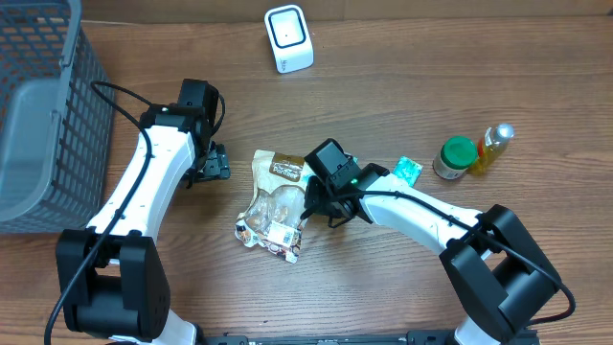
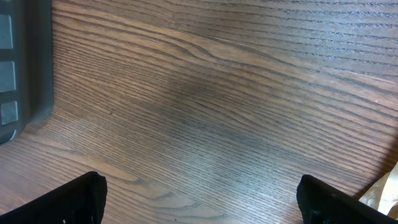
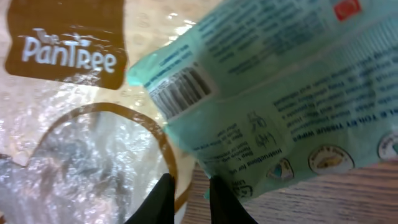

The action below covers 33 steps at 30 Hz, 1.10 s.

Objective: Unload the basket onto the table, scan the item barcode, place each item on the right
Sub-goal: 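Return the right gripper to the clear bag and lower onto it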

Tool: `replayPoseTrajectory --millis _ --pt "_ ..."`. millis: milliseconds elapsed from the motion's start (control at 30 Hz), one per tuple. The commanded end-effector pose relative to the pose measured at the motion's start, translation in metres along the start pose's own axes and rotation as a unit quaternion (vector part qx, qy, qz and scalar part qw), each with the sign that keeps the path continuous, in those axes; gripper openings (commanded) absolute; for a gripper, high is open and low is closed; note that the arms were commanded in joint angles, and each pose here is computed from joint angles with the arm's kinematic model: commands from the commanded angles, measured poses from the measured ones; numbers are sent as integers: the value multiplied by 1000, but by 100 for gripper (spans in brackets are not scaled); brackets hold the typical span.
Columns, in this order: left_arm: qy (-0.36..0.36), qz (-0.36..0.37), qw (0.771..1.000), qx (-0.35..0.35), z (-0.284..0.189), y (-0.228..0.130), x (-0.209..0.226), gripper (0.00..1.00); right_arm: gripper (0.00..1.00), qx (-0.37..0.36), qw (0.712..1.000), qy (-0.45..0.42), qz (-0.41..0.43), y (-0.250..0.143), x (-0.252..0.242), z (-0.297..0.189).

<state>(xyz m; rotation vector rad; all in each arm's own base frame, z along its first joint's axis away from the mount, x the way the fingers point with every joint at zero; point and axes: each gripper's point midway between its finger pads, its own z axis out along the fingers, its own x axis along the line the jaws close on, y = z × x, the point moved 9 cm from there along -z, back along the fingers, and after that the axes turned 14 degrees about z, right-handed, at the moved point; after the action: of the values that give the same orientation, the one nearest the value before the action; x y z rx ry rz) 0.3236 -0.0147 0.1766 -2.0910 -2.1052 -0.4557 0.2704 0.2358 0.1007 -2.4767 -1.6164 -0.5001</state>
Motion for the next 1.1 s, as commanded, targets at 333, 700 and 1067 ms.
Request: replayPoseTrajectory --millis 333,700,1067 --pt "5 -14 1000 -18 -9 3 4 100 16 77 997 -6 11 -16 -7 -5" --pt "5 -13 1000 -18 -9 3 4 100 17 83 996 28 -29 -42 9 3" --pt "5 -14 1000 -18 -9 3 5 99 34 -2 988 144 -59 -35 52 -1"
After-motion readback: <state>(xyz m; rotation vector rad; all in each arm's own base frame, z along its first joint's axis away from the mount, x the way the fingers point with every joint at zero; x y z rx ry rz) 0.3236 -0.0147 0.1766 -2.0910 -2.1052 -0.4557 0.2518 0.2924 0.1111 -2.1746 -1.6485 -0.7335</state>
